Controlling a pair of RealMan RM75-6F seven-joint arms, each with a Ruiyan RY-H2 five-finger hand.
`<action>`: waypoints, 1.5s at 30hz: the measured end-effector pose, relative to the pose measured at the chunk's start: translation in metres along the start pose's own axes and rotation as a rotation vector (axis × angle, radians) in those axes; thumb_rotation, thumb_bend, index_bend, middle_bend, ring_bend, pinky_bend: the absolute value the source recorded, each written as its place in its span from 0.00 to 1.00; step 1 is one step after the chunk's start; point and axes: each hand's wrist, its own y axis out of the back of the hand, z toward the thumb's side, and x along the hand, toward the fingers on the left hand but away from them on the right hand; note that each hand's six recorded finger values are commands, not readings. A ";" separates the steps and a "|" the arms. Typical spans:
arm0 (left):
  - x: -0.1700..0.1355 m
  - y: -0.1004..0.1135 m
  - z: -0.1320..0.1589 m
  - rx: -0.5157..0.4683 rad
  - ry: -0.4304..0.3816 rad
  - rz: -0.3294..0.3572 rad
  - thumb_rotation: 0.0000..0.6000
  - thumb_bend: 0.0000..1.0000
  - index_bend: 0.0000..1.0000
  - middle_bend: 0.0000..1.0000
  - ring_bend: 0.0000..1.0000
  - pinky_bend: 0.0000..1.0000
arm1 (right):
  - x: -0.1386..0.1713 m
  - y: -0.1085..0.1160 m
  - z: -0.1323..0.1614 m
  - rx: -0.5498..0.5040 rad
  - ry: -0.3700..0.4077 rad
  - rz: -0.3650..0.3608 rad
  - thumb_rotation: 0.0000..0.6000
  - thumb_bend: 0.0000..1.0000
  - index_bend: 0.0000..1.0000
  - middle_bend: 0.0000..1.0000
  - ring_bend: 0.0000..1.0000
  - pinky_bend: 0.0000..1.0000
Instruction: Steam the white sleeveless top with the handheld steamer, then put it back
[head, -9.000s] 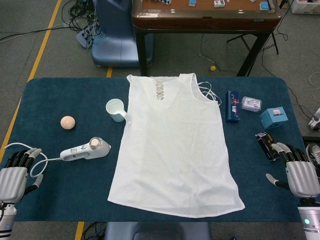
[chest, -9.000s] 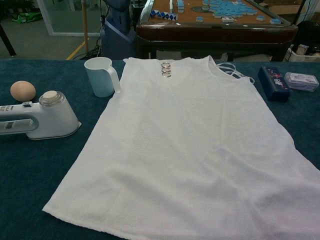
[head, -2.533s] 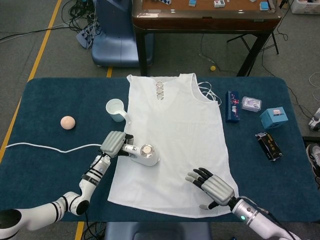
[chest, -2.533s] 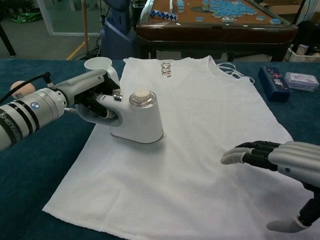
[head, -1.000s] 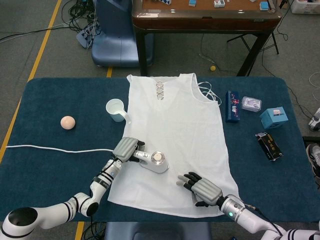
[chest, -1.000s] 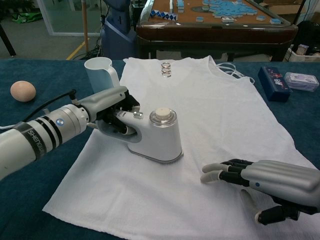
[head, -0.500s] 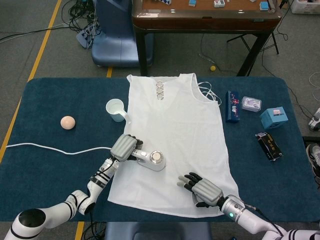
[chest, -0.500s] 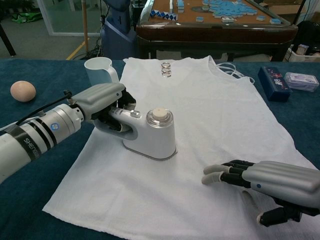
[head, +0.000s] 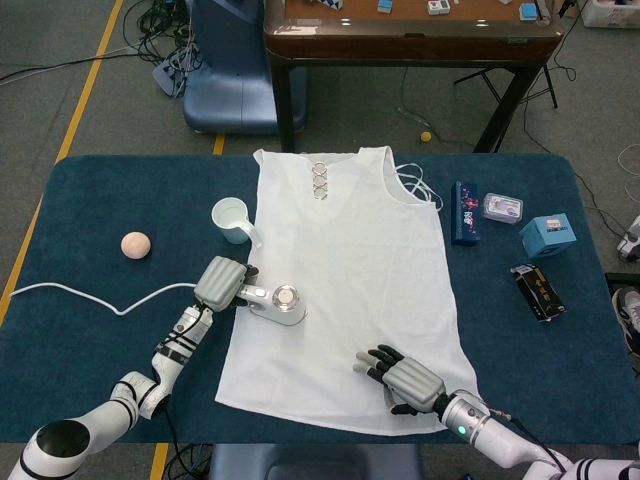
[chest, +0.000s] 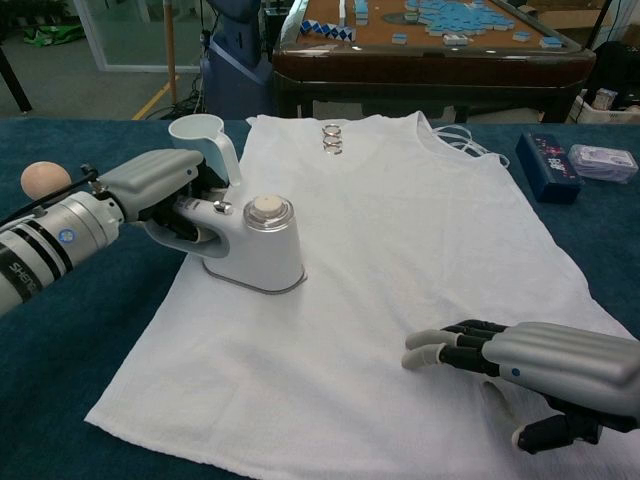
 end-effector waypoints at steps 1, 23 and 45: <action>-0.002 0.002 -0.005 0.006 0.007 0.003 1.00 0.27 0.87 0.70 0.57 0.55 | 0.000 0.000 0.000 0.001 0.000 0.000 0.77 0.91 0.00 0.03 0.00 0.00; 0.011 0.014 0.061 -0.079 -0.101 0.039 1.00 0.27 0.86 0.70 0.56 0.55 | 0.005 0.000 0.001 -0.005 0.002 -0.011 0.78 0.91 0.00 0.03 0.00 0.00; 0.044 -0.008 0.047 -0.004 0.070 0.029 1.00 0.27 0.86 0.70 0.56 0.55 | 0.002 0.000 0.003 -0.008 0.010 -0.005 0.78 0.91 0.00 0.03 0.00 0.00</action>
